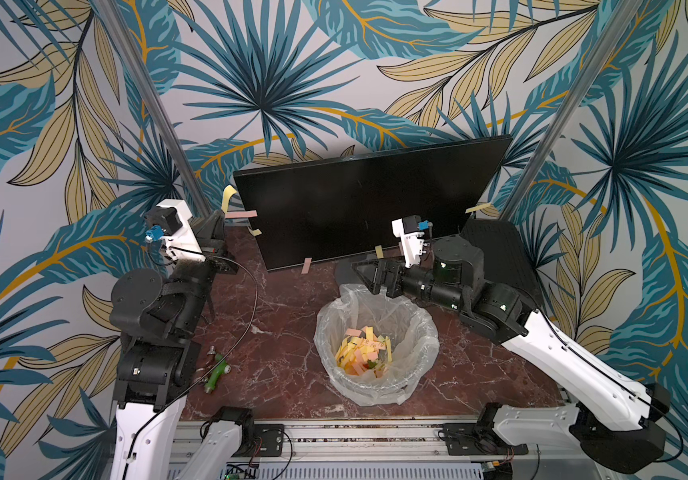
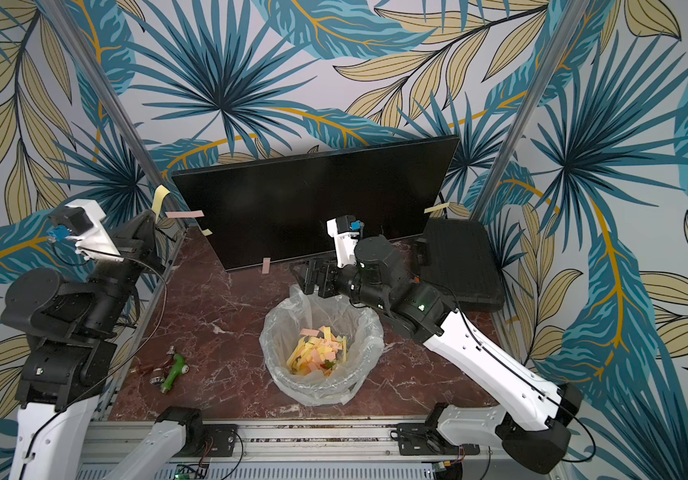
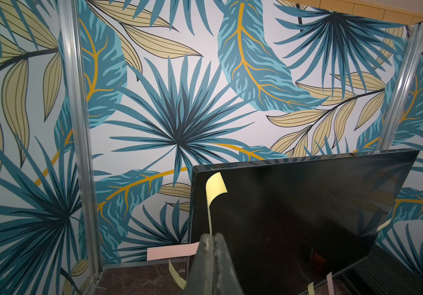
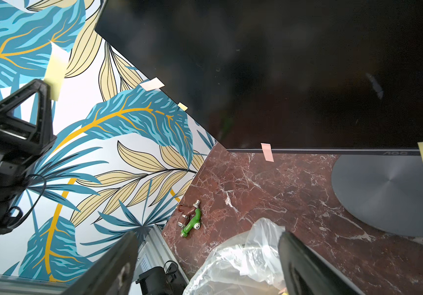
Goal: Remove the sticky note from the monitor
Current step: Place the sticky note in the trash bin.
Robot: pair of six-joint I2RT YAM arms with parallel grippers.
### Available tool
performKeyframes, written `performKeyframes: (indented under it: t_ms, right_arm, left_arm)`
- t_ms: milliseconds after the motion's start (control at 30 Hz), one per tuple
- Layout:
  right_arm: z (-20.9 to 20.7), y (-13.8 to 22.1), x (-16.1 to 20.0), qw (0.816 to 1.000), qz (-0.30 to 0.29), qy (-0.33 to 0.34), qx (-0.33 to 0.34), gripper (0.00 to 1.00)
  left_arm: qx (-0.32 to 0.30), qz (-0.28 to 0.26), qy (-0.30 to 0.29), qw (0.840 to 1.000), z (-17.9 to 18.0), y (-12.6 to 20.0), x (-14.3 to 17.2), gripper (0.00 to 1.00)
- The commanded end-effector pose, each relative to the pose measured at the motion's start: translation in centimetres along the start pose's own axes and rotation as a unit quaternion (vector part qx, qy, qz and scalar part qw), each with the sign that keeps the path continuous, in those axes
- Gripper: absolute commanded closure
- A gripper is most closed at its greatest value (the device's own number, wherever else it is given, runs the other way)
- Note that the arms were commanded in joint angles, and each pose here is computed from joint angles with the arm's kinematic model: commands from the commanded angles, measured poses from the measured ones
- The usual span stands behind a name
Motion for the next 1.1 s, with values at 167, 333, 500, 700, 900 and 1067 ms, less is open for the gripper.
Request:
performKeyframes:
  t_ms: [167,333,500,700,900,1067]
  right_arm:
    - [-1.7,2.2,-0.3,0.998,-0.019,0.030,0.053,0.11]
    - [-3.4,3.9,-0.3,0.993,-0.031,0.048,0.101,0.09]
    - [-4.9,5.5,-0.3,0.988,-0.039,0.055,0.140,0.08]
    - [-6.3,6.8,-0.1,0.982,-0.047,0.054,0.175,0.08]
    - [-7.7,7.5,0.4,0.977,-0.051,0.040,0.204,0.08]
    - [-8.7,8.3,0.5,0.972,-0.068,0.021,0.225,0.08]
  left_arm:
    - [0.119,0.058,0.072,0.989,-4.1,1.0,2.1,1.00]
    - [0.186,0.092,0.091,0.974,-7.5,1.8,3.7,1.00]
    - [0.228,0.143,0.075,0.960,-10.9,2.5,6.5,1.00]
    - [0.266,0.197,0.026,0.943,-15.8,2.8,10.8,1.00]
    - [0.301,0.247,-0.054,0.920,-21.2,4.3,15.7,1.00]
    - [0.306,0.289,-0.137,0.897,-24.5,5.5,20.3,1.00]
Point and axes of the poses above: each gripper's point midway between its finger pads, its own y axis back along the fingers, its own z axis along the line the jaws close on, x = y × z, the point moved 1 cm from there along y, back along the fingers, and after that the axes turned 3 degrees about -y, right-handed, at the moved point
